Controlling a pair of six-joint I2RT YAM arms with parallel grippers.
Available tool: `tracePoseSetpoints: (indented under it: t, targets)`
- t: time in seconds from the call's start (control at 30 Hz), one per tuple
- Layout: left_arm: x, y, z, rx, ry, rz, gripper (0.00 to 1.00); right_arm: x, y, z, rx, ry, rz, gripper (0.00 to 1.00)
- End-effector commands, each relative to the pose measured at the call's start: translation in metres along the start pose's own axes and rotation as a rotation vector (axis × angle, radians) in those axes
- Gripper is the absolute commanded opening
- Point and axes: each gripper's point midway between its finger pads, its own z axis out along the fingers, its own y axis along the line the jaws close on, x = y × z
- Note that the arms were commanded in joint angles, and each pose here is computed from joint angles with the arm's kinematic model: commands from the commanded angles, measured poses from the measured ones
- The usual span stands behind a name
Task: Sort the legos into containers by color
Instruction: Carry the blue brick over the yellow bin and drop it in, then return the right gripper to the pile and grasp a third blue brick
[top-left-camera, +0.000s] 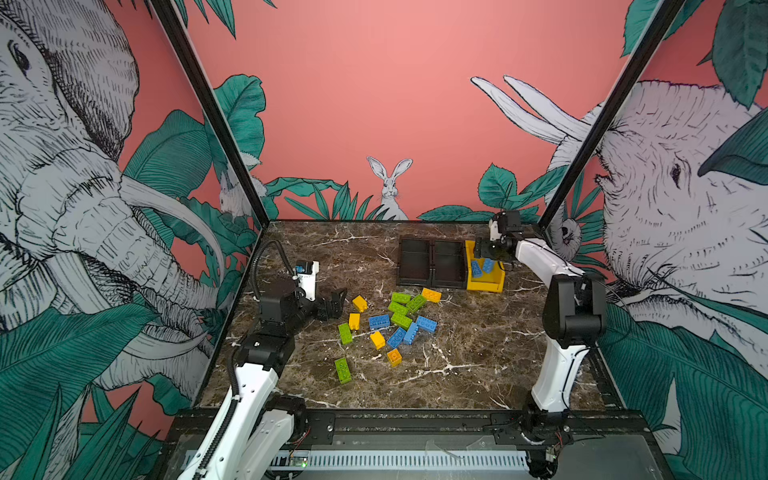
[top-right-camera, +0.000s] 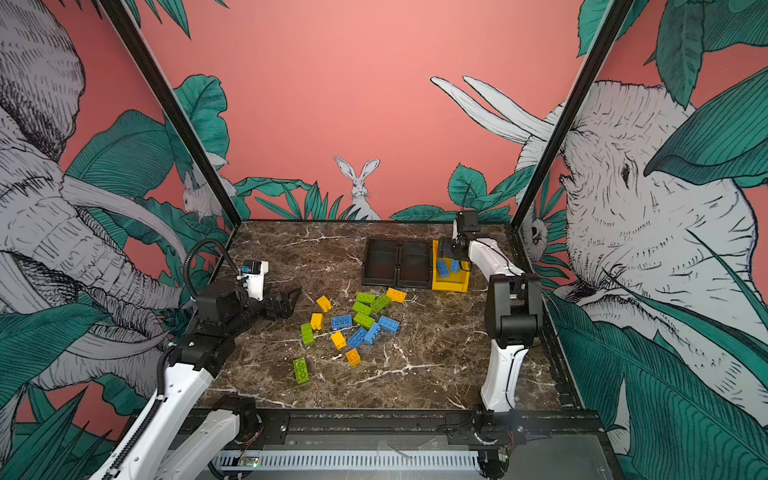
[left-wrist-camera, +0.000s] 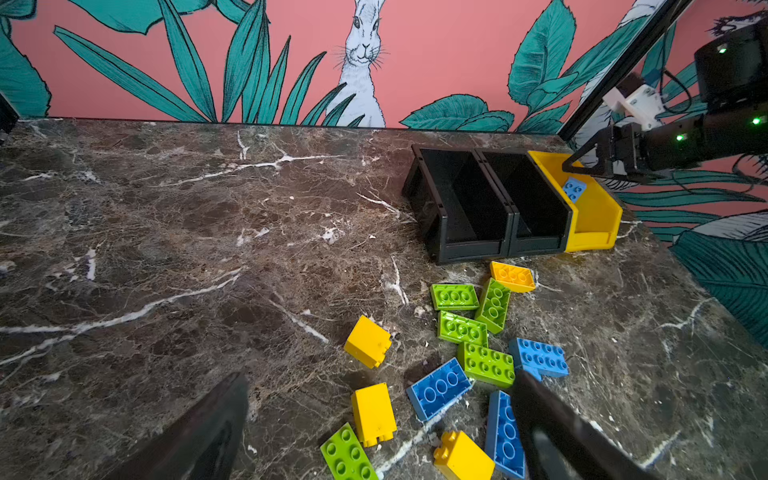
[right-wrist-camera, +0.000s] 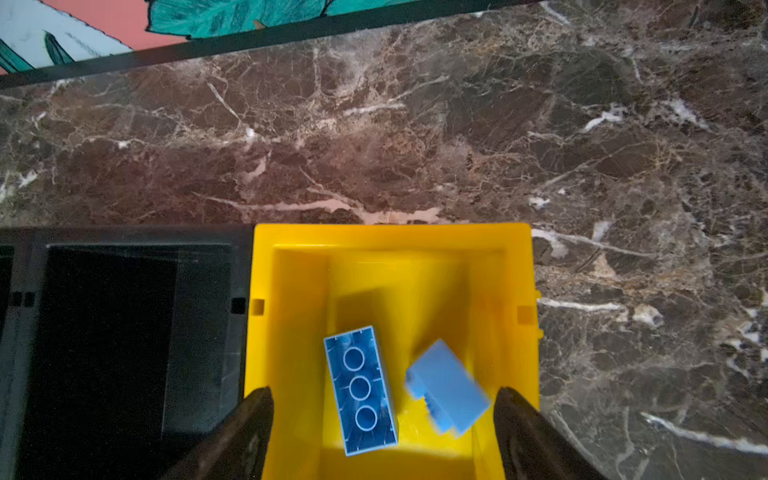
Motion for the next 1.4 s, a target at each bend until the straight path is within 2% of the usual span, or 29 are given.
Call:
tracePoseSetpoints:
  t: [0.0,0.13,0.27,0.33,0.4,0.5,0.67,0.77,0.93,1.1,1.37]
  targets:
    - [0.002,-0.001,0.0,0.001,0.007,0.009,0.99,-0.008,0.0,-0.029,0.0,-0.028,-0.02,0.83]
    - [0.002,-0.001,0.0,0.005,0.005,0.008,0.99,0.007,0.028,-0.062,-0.132,-0.058,-0.059,0.79]
    - [0.003,-0.003,0.001,0.014,0.006,0.001,0.99,0.055,0.062,-0.099,-0.239,-0.057,-0.156,0.75]
    - [0.003,-0.004,0.002,0.026,0.006,-0.001,0.99,0.083,0.088,-0.113,-0.3,-0.049,-0.242,0.74]
    - [0.003,-0.005,0.002,0.031,0.009,-0.002,0.99,0.121,0.117,-0.122,-0.359,-0.005,-0.379,0.74]
    - [0.002,-0.007,0.002,0.037,0.01,0.003,0.99,0.169,0.144,-0.123,-0.412,0.079,-0.505,0.73]
    - [0.002,-0.007,0.001,0.038,0.006,-0.004,0.99,0.216,0.172,-0.109,-0.447,0.177,-0.631,0.73]
    - [0.003,-0.007,0.001,0.037,0.006,-0.01,0.99,0.232,0.185,-0.098,-0.446,0.215,-0.696,0.73]
    - [0.004,-0.006,-0.001,0.032,0.008,-0.012,0.99,0.246,0.186,-0.074,-0.402,0.274,-0.735,0.71]
    - [0.004,-0.005,-0.001,0.026,0.01,-0.013,0.99,0.25,0.182,-0.055,-0.358,0.31,-0.735,0.69]
    - [0.004,-0.003,-0.001,0.012,0.01,-0.012,0.99,0.254,0.191,-0.039,-0.379,0.312,-0.697,0.59]
